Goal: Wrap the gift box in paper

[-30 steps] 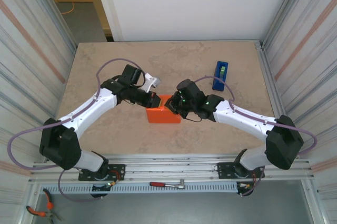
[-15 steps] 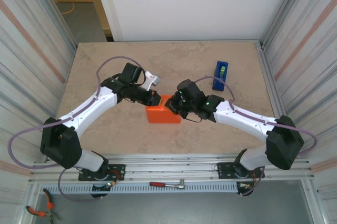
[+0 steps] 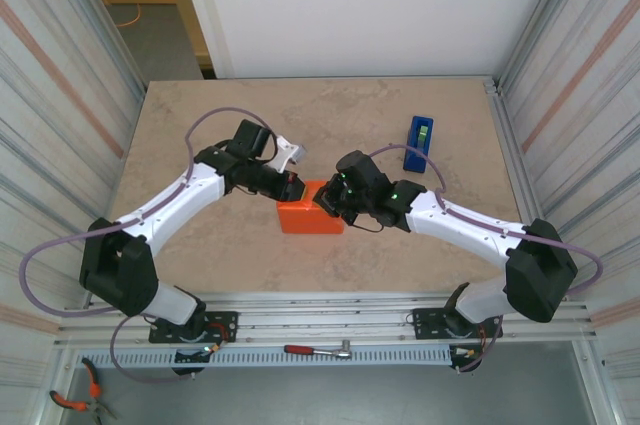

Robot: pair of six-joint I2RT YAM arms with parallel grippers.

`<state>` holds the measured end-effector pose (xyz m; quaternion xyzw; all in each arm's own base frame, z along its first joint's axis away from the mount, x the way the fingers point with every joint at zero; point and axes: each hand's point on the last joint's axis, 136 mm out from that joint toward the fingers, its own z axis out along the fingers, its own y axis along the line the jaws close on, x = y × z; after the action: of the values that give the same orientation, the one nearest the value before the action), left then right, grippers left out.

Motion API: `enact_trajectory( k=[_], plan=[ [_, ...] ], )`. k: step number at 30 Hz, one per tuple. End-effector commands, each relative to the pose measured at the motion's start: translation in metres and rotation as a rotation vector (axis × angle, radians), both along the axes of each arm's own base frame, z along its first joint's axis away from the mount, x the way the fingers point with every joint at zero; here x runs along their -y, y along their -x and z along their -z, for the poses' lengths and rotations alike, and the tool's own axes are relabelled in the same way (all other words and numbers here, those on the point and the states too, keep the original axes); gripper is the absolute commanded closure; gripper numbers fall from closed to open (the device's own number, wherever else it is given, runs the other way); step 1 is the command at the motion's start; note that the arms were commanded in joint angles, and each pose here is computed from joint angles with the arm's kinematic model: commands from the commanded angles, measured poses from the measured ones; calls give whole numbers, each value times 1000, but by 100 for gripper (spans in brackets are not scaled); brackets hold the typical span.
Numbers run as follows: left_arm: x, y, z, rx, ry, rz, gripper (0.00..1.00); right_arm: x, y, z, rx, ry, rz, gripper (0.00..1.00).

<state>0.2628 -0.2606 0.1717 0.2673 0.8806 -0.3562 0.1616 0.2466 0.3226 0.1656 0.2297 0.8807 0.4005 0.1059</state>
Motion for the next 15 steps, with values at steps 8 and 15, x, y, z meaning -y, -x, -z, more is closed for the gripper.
enact_trajectory(
  k=[8, 15],
  plan=[
    [-7, 5, 19, -41, -47, 3, 100, 36, 24, 59, -145, 243, 3, 100],
    [-9, 6, 24, -51, -60, 2, 100, 32, 20, 47, -104, 239, -31, 100]
  ],
)
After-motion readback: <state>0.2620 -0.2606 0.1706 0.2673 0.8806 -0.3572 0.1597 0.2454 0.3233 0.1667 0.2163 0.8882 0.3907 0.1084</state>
